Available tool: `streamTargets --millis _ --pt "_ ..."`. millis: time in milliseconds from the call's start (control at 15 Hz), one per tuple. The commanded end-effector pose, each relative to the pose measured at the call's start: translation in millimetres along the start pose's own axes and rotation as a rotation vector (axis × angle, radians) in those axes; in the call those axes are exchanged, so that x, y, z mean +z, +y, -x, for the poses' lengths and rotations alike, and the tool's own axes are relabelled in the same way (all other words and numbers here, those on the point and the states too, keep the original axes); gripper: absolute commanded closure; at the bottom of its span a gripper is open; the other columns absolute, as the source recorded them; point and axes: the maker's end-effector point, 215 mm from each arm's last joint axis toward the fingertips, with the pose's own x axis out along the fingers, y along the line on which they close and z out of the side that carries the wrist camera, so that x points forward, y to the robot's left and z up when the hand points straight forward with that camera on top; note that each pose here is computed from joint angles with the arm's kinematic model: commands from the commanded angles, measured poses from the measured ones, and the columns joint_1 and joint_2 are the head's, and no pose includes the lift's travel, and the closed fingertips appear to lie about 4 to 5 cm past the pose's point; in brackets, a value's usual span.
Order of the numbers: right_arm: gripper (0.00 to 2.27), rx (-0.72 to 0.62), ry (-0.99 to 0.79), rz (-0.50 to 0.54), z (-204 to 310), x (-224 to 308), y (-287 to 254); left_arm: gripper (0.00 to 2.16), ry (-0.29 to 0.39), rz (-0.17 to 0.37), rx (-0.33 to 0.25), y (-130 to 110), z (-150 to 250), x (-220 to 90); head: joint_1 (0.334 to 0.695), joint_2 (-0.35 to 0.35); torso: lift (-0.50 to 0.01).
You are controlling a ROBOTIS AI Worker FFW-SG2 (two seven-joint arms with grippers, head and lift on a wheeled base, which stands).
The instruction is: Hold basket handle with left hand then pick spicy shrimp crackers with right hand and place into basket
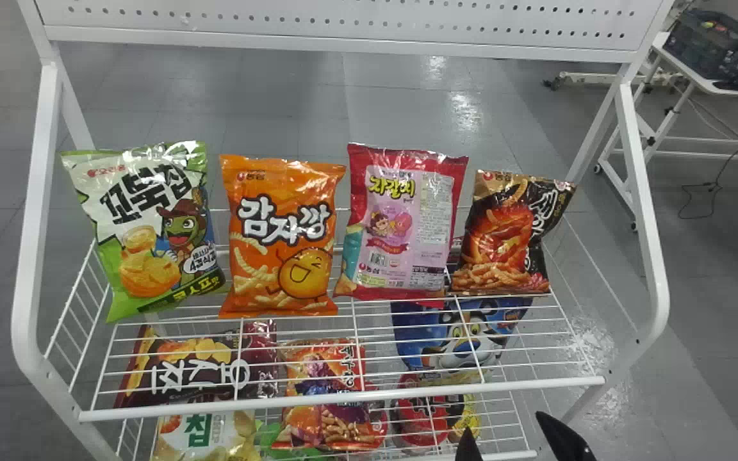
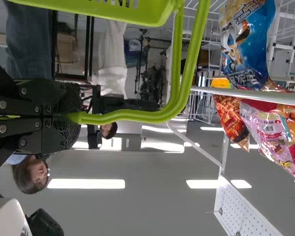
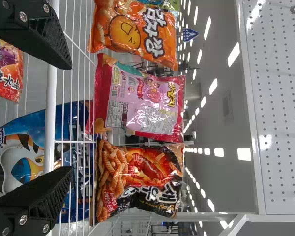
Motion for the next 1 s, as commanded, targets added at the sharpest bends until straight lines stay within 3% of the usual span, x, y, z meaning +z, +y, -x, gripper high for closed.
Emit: streamTargets --millis 0,933 --pt "0.08 -0.004 -0.007 0.004 -2.6 3.7 -3.1 2.14 -0.001 -0.002 -0.014 -2.8 -0.3 1.0 0.695 -0.129 -0.01" --pt "0.08 -0.047 0.117 -0.018 -104.3 23.3 -54.0 2.14 0.008 -0.001 -0.012 -3.2 -1.1 0.3 0.695 -0.148 -0.01"
